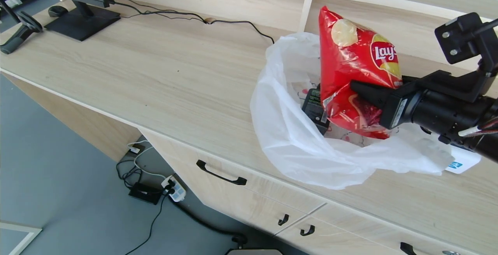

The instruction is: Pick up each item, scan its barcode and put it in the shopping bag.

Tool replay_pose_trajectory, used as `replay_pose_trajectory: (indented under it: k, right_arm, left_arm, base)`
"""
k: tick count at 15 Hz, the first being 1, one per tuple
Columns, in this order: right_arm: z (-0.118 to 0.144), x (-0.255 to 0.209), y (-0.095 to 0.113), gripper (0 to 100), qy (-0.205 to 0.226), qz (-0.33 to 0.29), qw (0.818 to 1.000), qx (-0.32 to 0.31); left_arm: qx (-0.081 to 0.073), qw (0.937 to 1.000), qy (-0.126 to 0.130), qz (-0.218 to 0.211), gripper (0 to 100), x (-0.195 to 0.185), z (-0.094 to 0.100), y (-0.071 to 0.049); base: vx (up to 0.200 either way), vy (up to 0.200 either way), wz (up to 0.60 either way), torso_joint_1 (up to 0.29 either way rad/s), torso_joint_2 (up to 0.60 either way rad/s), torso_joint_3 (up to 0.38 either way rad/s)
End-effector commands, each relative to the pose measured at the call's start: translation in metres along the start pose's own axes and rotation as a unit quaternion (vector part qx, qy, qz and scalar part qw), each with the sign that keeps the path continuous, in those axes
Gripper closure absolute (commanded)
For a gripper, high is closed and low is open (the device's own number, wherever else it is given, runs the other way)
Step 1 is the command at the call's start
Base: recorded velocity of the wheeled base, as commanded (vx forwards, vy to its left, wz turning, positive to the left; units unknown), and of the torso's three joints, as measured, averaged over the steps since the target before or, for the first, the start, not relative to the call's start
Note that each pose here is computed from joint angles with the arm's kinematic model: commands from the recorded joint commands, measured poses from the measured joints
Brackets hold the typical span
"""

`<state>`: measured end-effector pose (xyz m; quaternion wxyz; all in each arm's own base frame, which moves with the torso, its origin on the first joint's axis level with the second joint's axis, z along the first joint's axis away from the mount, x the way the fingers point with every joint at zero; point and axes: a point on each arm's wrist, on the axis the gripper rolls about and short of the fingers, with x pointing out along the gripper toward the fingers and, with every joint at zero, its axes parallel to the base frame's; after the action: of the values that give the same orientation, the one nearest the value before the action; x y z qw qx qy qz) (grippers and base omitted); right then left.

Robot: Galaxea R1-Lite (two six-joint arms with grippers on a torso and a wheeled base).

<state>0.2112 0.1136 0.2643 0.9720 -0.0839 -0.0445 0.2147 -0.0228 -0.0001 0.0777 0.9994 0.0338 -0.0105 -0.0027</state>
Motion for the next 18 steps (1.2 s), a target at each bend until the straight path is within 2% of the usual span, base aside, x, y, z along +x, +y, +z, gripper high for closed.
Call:
replay_pose_trajectory:
  k: [1,5,7,10,14,15,18]
  right_arm:
    - [-0.004,0.0,0.002,100,0.007,0.006,1.0,-0.01]
    - [-0.005,0.003,0.012,100,0.009,0.027,0.999,-0.016]
    - [-0.015,0.0,0.023,100,0.025,0.048,0.998,-0.025]
    - [-0.028,-0.001,0.024,100,0.046,0.053,0.997,-0.04]
    - [-0.025,0.007,0.026,100,0.043,0.053,0.997,-0.04]
    - [-0.025,0.007,0.026,0,0.043,0.053,0.997,-0.04]
    - [-0.026,0.008,0.026,0,0.044,0.053,0.997,-0.037]
  left_arm:
    - [0.0,1.0,0.0,0.0,0,0.0,0.0,0.0]
    - [-0.002,1.0,0.0,0.0,0,0.0,0.0,0.0]
    - [-0.002,1.0,0.0,0.0,0,0.0,0.0,0.0]
    - [-0.002,1.0,0.0,0.0,0,0.0,0.0,0.0]
    - [-0.002,1.0,0.0,0.0,0,0.0,0.0,0.0]
    - [-0.002,1.0,0.0,0.0,0,0.0,0.0,0.0]
    - [-0.002,1.0,0.0,0.0,0,0.0,0.0,0.0]
  base:
    - [0.0,0.0,0.0,0.0,0.0,0.0]
    - [0.0,0.0,0.0,0.0,0.0,0.0]
    - [0.0,0.0,0.0,0.0,0.0,0.0]
    - [0.0,0.0,0.0,0.0,0.0,0.0]
    - [0.0,0.0,0.0,0.0,0.0,0.0]
    - [0.0,0.0,0.0,0.0,0.0,0.0]
    - [0.0,0.0,0.0,0.0,0.0,0.0]
